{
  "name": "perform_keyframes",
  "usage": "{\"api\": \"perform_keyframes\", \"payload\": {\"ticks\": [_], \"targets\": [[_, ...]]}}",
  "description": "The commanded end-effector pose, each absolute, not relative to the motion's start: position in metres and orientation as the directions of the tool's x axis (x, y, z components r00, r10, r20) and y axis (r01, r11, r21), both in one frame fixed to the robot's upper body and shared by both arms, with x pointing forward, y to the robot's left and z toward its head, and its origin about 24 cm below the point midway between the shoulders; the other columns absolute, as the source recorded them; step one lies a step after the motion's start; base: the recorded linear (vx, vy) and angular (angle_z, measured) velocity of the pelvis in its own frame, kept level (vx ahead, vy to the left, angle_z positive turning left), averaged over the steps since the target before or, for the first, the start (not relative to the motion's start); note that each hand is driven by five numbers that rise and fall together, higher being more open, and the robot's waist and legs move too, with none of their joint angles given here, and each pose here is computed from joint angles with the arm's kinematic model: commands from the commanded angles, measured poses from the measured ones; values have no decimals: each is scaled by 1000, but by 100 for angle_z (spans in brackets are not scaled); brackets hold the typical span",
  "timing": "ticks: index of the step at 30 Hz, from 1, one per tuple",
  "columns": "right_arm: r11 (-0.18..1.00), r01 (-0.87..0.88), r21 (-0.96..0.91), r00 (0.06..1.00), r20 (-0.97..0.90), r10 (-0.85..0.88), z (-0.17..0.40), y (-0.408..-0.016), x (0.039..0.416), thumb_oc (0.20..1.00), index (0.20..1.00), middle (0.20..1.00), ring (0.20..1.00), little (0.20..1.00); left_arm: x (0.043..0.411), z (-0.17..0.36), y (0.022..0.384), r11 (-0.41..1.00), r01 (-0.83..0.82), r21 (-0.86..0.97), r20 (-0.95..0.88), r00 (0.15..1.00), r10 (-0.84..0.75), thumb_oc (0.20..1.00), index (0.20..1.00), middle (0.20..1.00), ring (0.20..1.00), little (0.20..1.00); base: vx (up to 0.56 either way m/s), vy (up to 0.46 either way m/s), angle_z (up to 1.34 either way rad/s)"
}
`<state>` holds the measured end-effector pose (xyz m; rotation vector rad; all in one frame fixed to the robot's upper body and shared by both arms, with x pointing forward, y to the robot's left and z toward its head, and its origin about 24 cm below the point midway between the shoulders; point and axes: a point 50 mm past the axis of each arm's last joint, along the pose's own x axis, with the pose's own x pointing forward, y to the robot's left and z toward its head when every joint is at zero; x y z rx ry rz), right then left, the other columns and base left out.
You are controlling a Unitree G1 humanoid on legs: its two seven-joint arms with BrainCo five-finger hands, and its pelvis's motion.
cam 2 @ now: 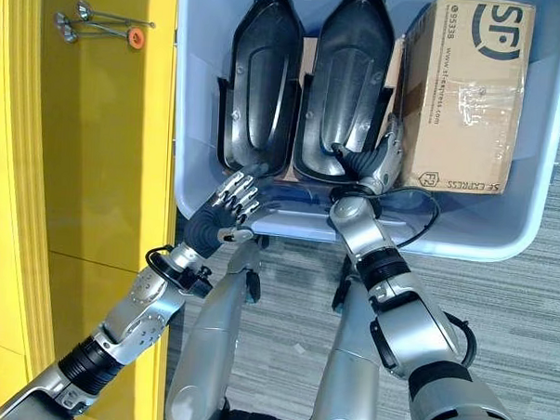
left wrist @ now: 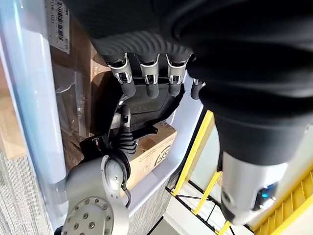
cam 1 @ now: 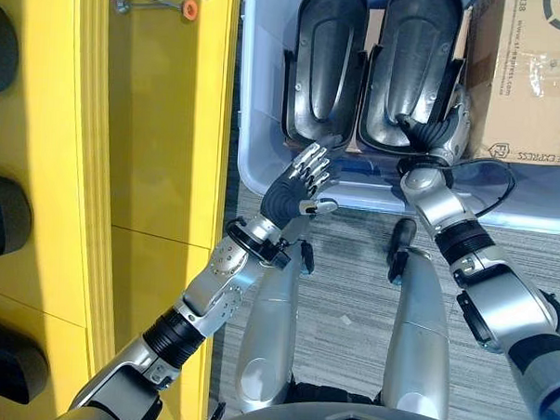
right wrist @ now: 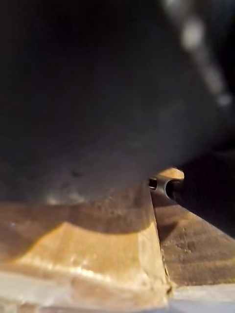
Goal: Move parts from the plastic box to the shelf.
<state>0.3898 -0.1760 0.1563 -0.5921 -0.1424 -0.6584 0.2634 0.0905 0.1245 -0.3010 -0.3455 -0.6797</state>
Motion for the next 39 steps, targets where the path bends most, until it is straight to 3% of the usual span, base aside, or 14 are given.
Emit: {"api": "perform_keyframes", "payload": {"ticks": [1,3,27,32,39], "targets": [[510,614,-603,726,178,-664,123,-221,382,959,959,959,959,959,261,139,85,717,678,-163,491,686,-537,1000,1000,1000,1000,1000,0,0,0],[509,609,-608,723,163,-671,121,-225,382,200,200,200,200,200,262,139,85,718,678,-157,490,685,-540,1000,1000,1000,1000,1000,11,-25,5],[419,627,-657,692,224,-686,126,-244,381,200,200,200,200,200,261,142,87,713,685,-147,503,672,-542,1000,1000,1000,1000,1000,1,-2,0],[369,809,-458,583,539,-608,163,-231,379,200,200,200,200,200,258,141,88,695,700,-164,510,663,-548,1000,1000,1000,1000,1000,-8,20,0],[423,851,-313,503,717,-481,181,-210,365,200,200,200,200,200,254,136,92,703,683,-196,533,676,-509,1000,1000,1000,1000,1000,-7,66,-4]]}}
